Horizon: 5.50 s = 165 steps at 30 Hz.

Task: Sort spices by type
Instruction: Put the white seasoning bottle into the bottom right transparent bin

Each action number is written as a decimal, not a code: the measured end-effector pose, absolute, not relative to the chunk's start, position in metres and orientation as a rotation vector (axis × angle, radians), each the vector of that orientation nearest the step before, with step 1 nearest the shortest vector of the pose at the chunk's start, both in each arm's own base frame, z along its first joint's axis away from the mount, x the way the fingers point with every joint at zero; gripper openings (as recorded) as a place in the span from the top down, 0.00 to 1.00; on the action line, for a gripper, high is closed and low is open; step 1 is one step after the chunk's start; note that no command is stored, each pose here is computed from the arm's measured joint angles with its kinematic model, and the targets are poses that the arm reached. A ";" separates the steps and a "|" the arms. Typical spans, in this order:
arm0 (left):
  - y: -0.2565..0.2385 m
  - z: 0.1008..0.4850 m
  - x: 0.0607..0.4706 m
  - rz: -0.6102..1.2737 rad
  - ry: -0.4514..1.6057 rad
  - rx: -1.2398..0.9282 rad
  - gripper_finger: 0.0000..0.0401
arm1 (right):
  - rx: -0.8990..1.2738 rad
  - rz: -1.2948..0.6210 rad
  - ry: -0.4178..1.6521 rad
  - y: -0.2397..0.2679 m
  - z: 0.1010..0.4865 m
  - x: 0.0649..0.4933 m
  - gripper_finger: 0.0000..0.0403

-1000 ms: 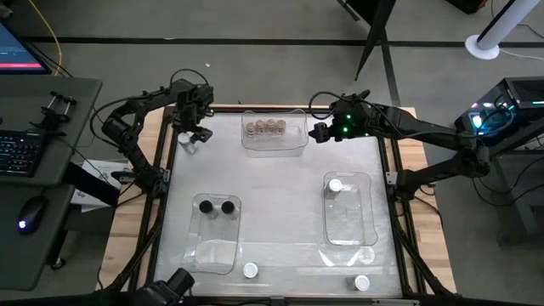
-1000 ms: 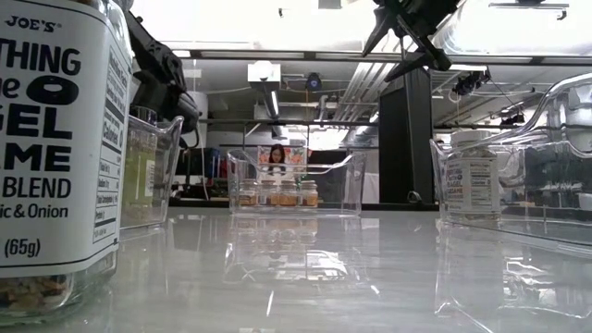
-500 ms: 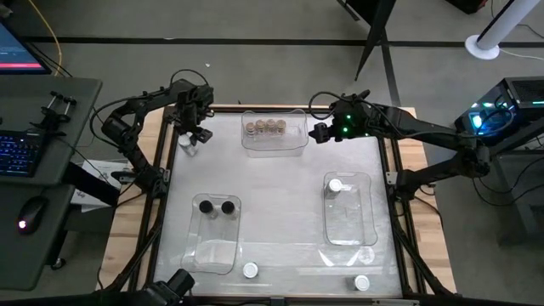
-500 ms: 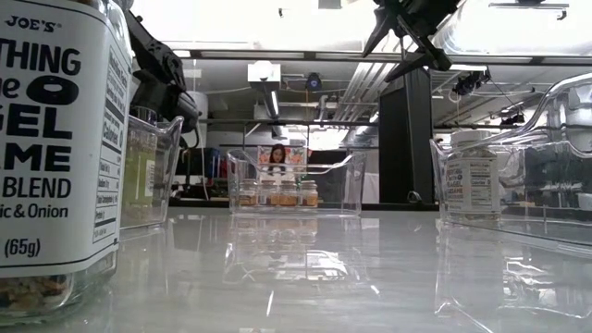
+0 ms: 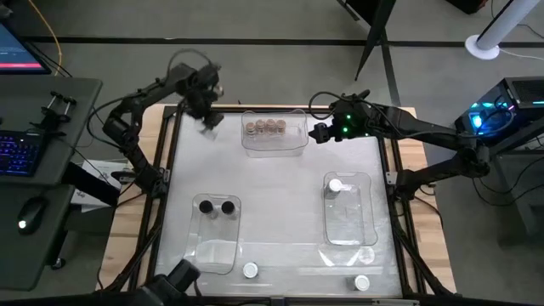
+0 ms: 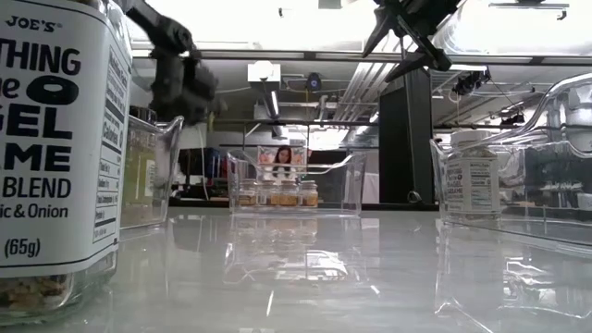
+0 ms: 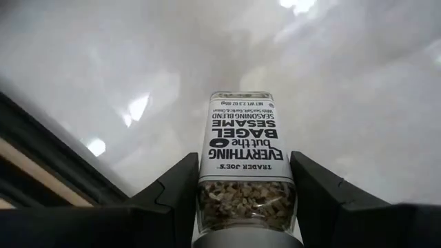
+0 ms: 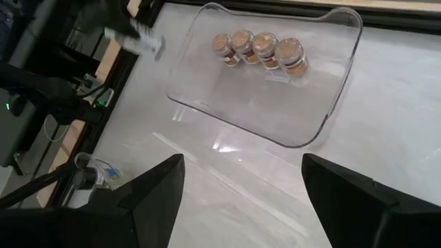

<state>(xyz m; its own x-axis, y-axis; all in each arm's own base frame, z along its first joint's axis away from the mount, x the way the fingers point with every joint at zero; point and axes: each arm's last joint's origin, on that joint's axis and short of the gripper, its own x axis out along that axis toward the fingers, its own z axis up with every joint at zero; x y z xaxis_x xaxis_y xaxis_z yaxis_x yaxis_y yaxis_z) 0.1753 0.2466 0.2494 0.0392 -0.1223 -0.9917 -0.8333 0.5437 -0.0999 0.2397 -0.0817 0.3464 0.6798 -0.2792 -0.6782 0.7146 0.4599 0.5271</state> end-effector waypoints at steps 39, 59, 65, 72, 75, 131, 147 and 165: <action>0.004 0.332 0.501 -0.257 0.609 0.016 0.61 | 0.856 -0.661 0.098 -0.080 0.416 0.139 0.28; -0.024 0.305 0.487 -0.378 0.866 0.109 0.61 | 1.146 -0.836 1.100 -0.020 0.328 0.114 0.79; -0.034 0.305 0.486 -0.428 0.867 0.099 0.61 | 1.059 -0.663 1.482 0.006 0.304 0.127 0.96; -0.040 0.309 0.490 -0.435 0.800 0.096 0.61 | 0.902 -0.615 1.745 0.041 0.260 0.137 0.99; -0.042 0.313 0.494 -0.431 0.741 0.106 0.61 | 0.814 -0.655 1.778 0.050 0.243 0.138 0.99; -0.028 0.292 0.481 -0.194 1.016 0.044 0.61 | 0.483 -0.635 1.147 0.048 0.259 0.178 1.00; -0.026 0.253 0.495 -0.165 1.110 0.058 0.61 | 0.600 -0.742 0.903 0.026 0.286 0.149 1.00; -0.024 0.238 0.494 -0.148 1.192 0.068 0.48 | 0.665 -0.739 0.830 0.025 0.290 0.151 1.00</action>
